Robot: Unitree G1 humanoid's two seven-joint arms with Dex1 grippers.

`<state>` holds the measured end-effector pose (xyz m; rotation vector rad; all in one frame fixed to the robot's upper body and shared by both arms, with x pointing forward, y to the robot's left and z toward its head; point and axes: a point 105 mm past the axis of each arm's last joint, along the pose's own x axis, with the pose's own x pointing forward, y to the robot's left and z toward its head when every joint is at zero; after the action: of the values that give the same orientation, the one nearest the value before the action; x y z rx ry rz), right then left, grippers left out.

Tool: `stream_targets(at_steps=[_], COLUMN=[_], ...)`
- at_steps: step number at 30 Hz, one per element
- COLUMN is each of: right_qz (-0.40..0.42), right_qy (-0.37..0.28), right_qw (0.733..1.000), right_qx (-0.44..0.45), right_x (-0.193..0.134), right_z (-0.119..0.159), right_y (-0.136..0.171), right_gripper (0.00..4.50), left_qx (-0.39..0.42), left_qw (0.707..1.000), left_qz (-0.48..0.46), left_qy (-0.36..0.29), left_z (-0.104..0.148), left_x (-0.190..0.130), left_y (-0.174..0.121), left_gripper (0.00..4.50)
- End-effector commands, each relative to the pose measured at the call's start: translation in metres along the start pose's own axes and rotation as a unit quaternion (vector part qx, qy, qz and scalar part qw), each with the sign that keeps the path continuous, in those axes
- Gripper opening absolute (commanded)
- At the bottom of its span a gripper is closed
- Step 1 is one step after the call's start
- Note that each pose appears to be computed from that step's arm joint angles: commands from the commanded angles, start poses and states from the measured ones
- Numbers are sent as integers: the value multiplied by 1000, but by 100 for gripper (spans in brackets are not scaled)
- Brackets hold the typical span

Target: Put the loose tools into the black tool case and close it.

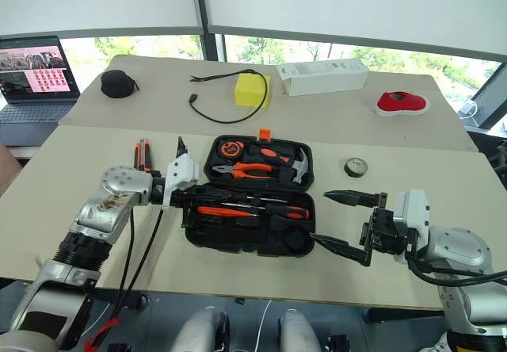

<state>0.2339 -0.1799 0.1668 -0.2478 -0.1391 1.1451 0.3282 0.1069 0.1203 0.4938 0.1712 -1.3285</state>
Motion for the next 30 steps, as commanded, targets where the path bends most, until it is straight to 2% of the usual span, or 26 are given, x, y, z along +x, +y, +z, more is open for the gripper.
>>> stream_targets(at_steps=[1, 10, 14, 23, 27, 30], right_qz=[-7, -10, -9, -9, -9, -11], right_qy=[-11, -15, -17, -20, -20, -20], right_qw=[1000, 1000, 1000, 1000, 1000, 1000], right_qx=[-21, -20, -20, -21, -20, -20], right_x=[0, 1, 2, 4, 4, 4], right_z=[9, 7, 6, 5, 5, 5], right_y=[-1, -2, -2, -4, -4, -4], right_gripper=[450, 450, 450, 450, 450, 450], left_qx=[25, 30, 15, -14, -20, -23], left_qw=[1000, 998, 998, 997, 995, 997], left_qz=[-9, -53, -47, -66, -95, -70], left_qy=[2, -4, 26, 49, 32, 9], left_z=[1, 3, -5, -14, -7, 2], left_x=[3, 7, 3, 1, -4, -7], left_y=[-5, -20, -19, -27, -36, -26], left_gripper=[8, 8, 8, 8, 8, 8])
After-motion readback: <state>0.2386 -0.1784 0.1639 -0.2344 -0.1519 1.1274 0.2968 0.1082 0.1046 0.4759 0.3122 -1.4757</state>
